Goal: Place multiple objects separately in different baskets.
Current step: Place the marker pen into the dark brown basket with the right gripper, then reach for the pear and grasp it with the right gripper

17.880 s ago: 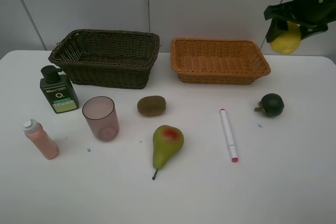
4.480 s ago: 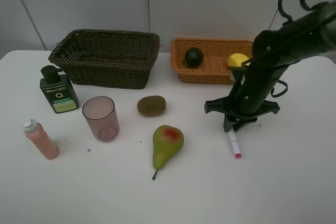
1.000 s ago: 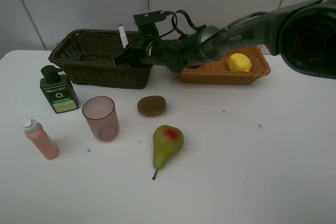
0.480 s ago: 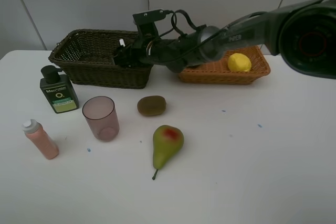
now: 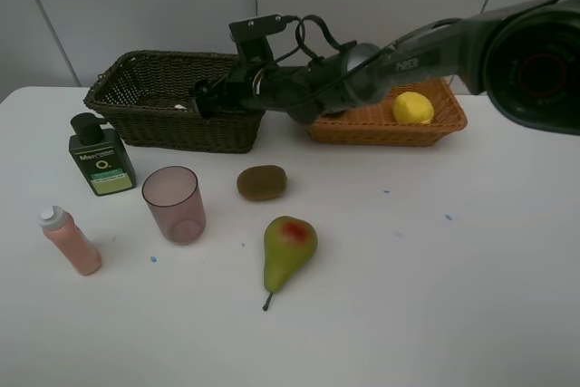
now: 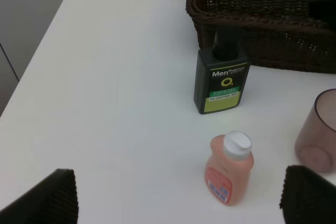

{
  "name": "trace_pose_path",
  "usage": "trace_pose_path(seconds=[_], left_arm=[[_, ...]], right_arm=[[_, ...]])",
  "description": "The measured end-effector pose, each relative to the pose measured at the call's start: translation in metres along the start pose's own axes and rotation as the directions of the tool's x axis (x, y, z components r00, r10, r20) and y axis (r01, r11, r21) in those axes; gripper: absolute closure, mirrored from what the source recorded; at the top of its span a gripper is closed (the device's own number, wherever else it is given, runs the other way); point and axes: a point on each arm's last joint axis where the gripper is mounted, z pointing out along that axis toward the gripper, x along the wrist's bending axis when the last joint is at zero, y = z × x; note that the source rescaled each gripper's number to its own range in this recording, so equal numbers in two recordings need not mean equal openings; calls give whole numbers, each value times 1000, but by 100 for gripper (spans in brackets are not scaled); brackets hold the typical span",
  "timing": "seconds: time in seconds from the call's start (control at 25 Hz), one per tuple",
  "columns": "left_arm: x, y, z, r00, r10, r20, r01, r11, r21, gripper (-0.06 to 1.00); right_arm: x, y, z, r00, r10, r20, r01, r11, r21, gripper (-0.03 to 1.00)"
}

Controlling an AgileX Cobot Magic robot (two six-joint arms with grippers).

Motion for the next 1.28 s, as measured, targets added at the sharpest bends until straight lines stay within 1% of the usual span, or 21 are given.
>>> trace_pose_path(seconds=[0.2, 0.28, 0.36, 0.44, 0.6, 0.72, 0.8, 0.92, 1.0, 1.04, 1.16, 1.24, 1.28], left_arm=[[0, 0, 0, 1000, 0, 0, 0, 1000, 0, -5], [0, 0, 0, 1000, 0, 0, 0, 1000, 0, -5], [0, 0, 0, 1000, 0, 0, 0, 1000, 0, -5], [0, 0, 0, 1000, 0, 0, 0, 1000, 0, -5], [0, 0, 0, 1000, 0, 0, 0, 1000, 0, -5], [0, 0, 0, 1000, 0, 0, 0, 1000, 0, -5], [0, 0, 0, 1000, 0, 0, 0, 1000, 0, -5], [0, 0, 0, 1000, 0, 0, 0, 1000, 0, -5], [0, 0, 0, 1000, 0, 0, 0, 1000, 0, -5], [0, 0, 0, 1000, 0, 0, 0, 1000, 0, -5], [0, 0, 0, 1000, 0, 0, 0, 1000, 0, -5], [0, 0, 0, 1000, 0, 0, 0, 1000, 0, -5], [0, 0, 0, 1000, 0, 0, 0, 1000, 0, -5]], right_arm=[[0, 29, -17, 999, -49, 11, 49, 999, 6, -1], [-1, 43, -28, 997, -80, 22, 80, 997, 22, -1], [-3, 56, -40, 993, -109, 41, 107, 992, 60, -1], [-5, 67, -53, 989, -130, 65, 122, 987, 107, -1], [-11, 89, -85, 983, -136, 125, 104, 968, 230, -1], [-14, 101, -112, 976, -134, 172, 71, 940, 333, -1], [-15, 108, -131, 975, -105, 196, 20, 918, 395, -1], [-13, 110, -154, 972, -27, 232, -93, 866, 492, -1], [-13, 106, -165, 960, 24, 278, -181, 812, 555, -1], [-13, 104, -170, 953, 45, 301, -222, 778, 588, -1], [-10, 95, -179, 918, 109, 380, -350, 672, 652, -1], [-7, 90, -184, 879, 156, 451, -446, 605, 659, -1], [-3, 90, -185, 855, 182, 486, -491, 586, 645, -1]])
